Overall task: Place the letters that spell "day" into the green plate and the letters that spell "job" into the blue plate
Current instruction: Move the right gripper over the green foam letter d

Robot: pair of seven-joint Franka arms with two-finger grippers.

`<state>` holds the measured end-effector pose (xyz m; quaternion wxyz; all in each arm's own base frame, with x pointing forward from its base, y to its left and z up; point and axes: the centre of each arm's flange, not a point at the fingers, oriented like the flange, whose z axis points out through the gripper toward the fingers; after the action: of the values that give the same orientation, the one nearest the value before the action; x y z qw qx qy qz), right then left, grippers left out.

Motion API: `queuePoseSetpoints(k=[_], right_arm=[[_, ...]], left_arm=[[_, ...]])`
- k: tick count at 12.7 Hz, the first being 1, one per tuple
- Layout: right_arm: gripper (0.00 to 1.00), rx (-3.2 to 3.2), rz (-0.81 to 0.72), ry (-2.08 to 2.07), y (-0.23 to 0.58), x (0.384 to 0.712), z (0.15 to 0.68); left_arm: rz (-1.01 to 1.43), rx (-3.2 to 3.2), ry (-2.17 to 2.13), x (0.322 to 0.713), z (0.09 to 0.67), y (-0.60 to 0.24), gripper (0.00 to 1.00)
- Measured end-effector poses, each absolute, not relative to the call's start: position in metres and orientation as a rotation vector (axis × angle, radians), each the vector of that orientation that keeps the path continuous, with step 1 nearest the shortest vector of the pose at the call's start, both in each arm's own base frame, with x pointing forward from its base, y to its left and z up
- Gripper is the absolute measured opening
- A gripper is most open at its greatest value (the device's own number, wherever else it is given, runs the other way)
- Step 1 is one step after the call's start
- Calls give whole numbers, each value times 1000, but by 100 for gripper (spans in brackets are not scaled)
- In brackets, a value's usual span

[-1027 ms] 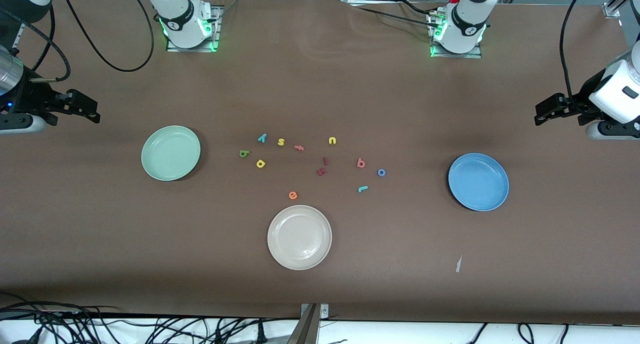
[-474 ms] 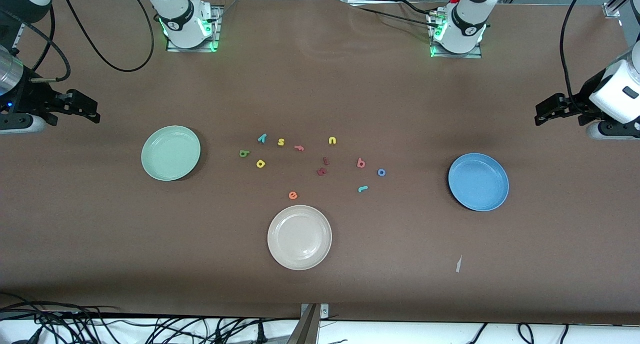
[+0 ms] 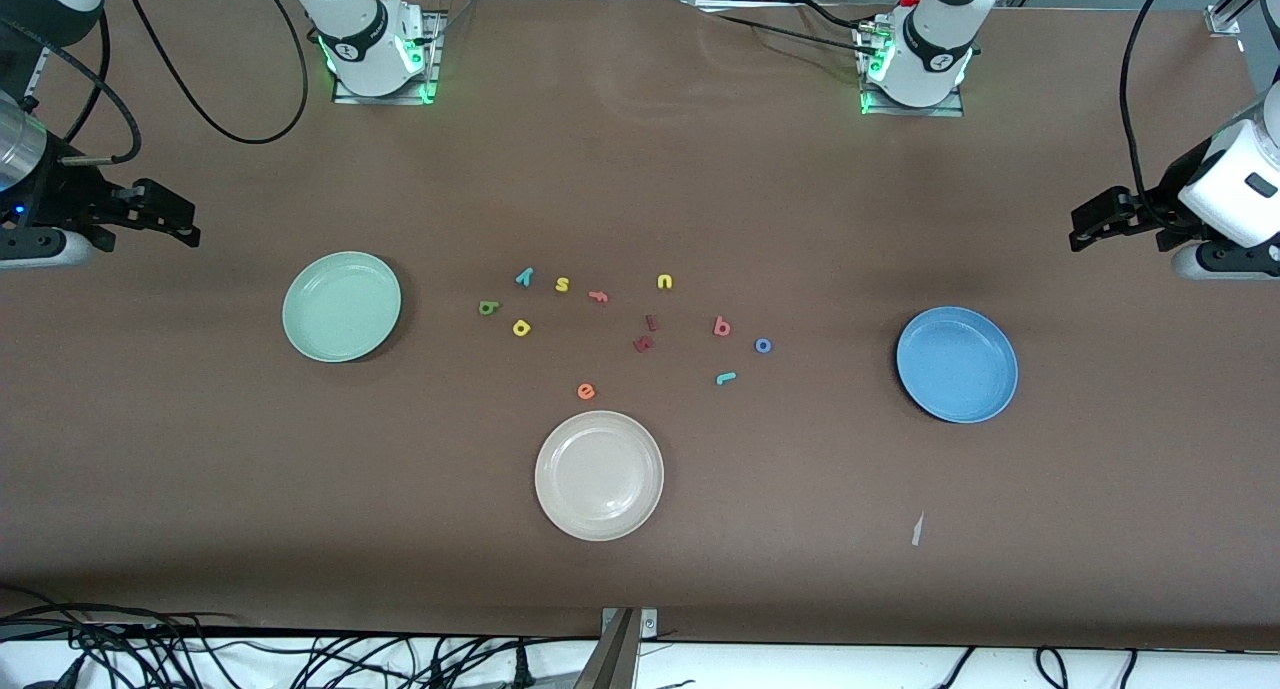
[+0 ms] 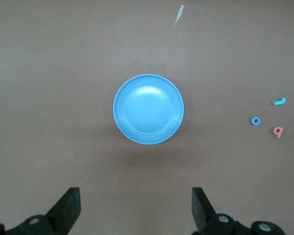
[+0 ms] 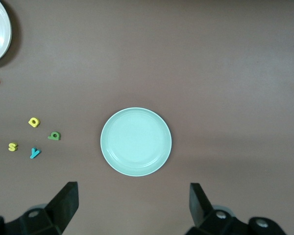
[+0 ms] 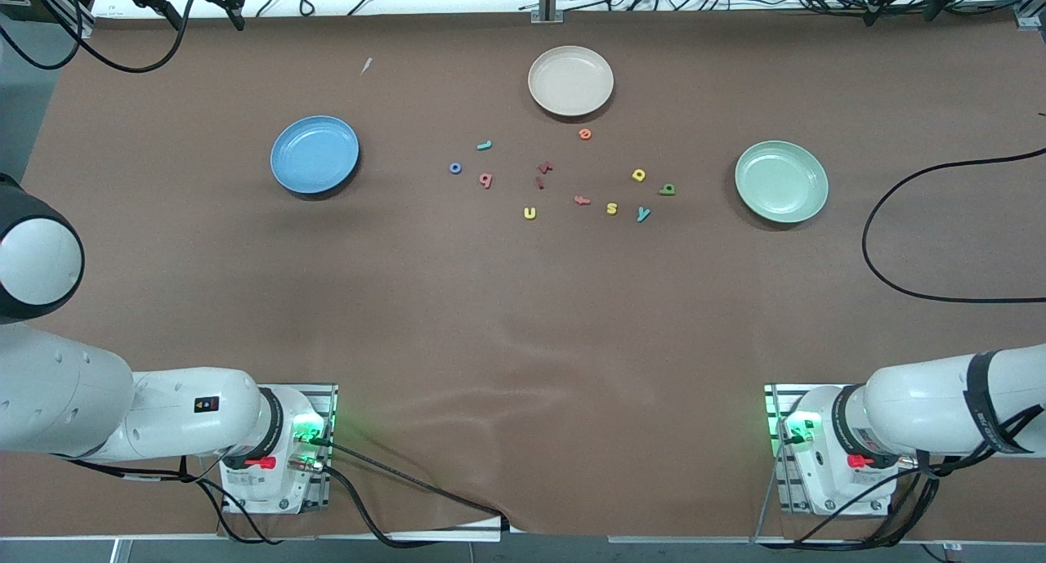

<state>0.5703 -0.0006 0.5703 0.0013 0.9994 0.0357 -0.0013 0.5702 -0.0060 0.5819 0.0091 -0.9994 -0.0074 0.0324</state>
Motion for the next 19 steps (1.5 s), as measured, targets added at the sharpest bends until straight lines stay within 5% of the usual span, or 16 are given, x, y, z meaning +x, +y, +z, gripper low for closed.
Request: queuePoseSetpoints(k=[10, 19], right_arm=[[100, 3138, -23, 128, 15, 573, 564], [100, 3109, -199, -119, 150, 589, 468]], left_arm=[[104, -3122, -18, 570, 582, -6, 100], [107, -3122, -18, 570, 582, -6, 100]])
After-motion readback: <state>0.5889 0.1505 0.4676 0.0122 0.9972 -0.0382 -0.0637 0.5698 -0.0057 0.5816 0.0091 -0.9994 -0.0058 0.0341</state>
